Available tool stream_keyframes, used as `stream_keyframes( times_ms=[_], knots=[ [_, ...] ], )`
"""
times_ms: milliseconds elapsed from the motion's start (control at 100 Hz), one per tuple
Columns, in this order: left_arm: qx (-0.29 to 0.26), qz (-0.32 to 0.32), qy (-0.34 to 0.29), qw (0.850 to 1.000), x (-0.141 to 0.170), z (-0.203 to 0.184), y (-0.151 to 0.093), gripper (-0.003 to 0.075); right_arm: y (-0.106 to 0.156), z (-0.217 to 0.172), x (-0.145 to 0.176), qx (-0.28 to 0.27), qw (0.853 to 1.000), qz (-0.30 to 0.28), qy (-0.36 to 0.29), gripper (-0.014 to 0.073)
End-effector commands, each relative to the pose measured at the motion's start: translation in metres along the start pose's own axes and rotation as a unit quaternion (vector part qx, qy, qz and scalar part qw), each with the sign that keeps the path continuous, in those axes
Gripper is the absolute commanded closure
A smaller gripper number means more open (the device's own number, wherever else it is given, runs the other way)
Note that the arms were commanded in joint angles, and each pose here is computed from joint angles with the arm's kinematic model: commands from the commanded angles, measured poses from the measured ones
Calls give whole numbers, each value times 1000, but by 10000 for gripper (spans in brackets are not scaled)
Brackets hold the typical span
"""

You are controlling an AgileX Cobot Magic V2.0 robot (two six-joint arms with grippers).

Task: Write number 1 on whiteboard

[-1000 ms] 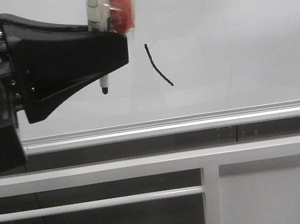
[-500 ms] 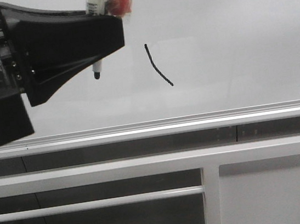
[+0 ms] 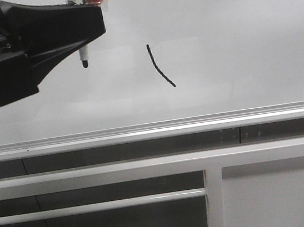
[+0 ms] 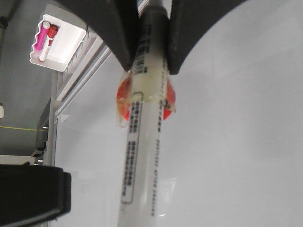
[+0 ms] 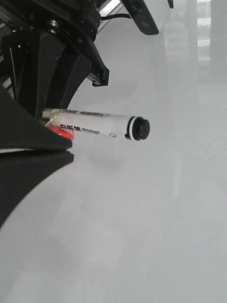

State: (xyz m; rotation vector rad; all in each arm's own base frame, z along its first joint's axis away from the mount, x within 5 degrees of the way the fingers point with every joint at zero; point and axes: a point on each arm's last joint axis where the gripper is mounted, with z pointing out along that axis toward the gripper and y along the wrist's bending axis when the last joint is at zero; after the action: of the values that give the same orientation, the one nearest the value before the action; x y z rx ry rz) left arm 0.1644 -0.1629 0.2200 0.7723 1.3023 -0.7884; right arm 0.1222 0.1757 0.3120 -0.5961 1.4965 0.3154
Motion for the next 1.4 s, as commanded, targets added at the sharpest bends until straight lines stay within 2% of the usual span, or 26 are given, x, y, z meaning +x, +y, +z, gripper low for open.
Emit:
stream_keyframes(
  times_ms=[0,130,300,470,650,1050,1390],
  knots=[
    [-10,-3,-98,995,-24,-1,2,738,-7,-2,-16,24,999,-7,-41,674],
    [-50,-10,-88,995,-17,-8,6,738,-7,-2,-16,24,999,-8,-41,674],
    [-131,-22,-73,989,-5,-25,15,738,-13,-4,-12,43,999,16,-9,674],
    [-169,-15,-54,984,3,-36,18,738,-17,-7,-10,54,998,7,6,674],
    [-197,-23,-41,979,8,-41,21,738,-18,-9,-12,56,998,7,3,674],
    [-260,12,-45,964,9,-53,29,738,-18,-9,-11,55,998,5,6,674],
    [-284,7,-52,957,7,-53,34,738,-18,-9,-11,55,998,5,6,674]
  ],
)
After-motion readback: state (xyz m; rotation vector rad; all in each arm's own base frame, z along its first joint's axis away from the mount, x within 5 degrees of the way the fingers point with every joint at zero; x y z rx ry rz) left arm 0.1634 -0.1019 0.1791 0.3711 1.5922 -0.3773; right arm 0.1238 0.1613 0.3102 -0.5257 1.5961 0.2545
